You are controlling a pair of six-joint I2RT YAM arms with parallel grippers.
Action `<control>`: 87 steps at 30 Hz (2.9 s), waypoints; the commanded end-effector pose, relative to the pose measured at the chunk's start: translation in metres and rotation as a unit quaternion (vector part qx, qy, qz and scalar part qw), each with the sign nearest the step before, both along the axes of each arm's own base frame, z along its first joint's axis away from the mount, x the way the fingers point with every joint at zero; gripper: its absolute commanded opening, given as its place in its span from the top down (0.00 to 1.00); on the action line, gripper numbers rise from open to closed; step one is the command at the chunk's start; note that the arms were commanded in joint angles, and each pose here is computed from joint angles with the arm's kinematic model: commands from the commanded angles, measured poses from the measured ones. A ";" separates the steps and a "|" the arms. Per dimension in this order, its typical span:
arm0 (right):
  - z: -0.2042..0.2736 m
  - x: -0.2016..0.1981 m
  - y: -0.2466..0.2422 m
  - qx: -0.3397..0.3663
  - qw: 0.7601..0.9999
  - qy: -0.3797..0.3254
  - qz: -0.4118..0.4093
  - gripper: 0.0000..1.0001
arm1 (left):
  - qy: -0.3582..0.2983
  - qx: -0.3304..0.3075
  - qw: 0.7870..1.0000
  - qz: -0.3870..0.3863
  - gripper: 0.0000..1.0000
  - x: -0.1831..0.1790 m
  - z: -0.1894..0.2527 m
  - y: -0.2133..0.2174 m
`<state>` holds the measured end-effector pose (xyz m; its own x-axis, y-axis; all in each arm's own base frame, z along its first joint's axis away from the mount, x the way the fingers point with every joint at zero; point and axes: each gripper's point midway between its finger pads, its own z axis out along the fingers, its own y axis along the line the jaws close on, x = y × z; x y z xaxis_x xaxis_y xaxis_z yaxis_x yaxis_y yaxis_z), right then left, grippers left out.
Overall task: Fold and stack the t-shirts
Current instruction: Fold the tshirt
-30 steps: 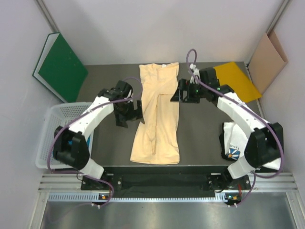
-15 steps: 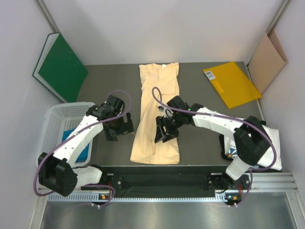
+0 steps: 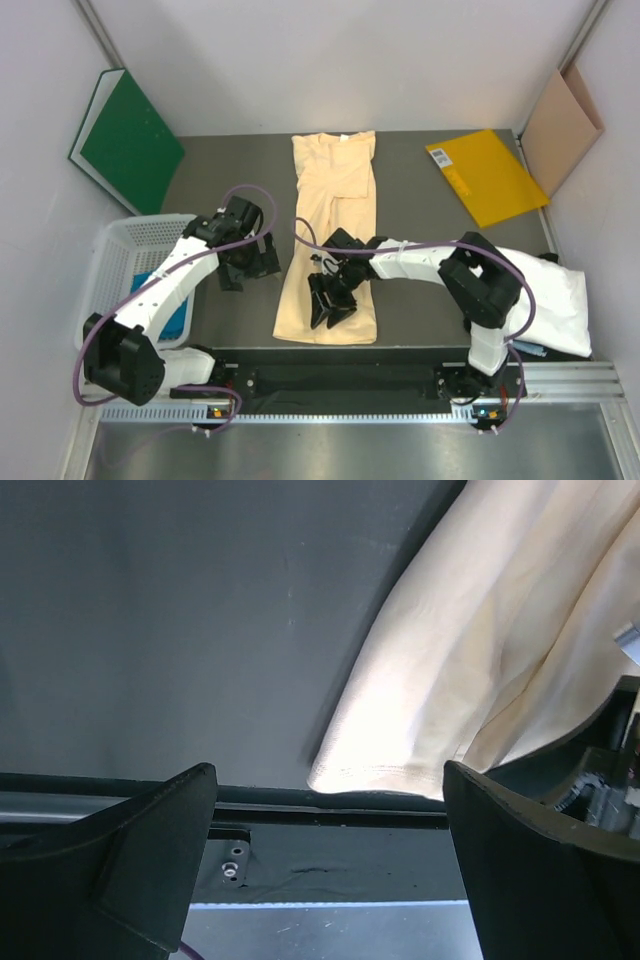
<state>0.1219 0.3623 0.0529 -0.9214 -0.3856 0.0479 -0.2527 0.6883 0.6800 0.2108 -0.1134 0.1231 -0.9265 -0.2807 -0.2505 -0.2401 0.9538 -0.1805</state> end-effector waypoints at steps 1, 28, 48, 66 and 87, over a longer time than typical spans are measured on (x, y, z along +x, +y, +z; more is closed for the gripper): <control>0.001 0.009 0.022 0.028 1.000 -0.009 0.004 0.46 | -0.023 0.008 1.000 0.003 0.01 0.010 0.012 0.002; 0.028 0.005 0.017 0.020 0.999 -0.011 0.032 0.52 | -0.012 0.010 1.000 0.016 0.01 0.011 0.002 0.002; 0.000 0.018 0.021 -0.006 0.999 -0.021 0.047 0.52 | -0.007 0.015 0.999 0.030 0.01 0.009 0.000 0.006; -0.031 0.033 0.031 -0.018 0.998 -0.023 0.061 0.66 | 0.000 0.017 0.999 0.032 0.01 0.012 -0.005 0.004; 0.030 0.025 0.003 -0.018 0.996 -0.047 0.070 0.97 | 0.008 0.010 0.999 0.029 0.01 0.022 -0.015 -0.004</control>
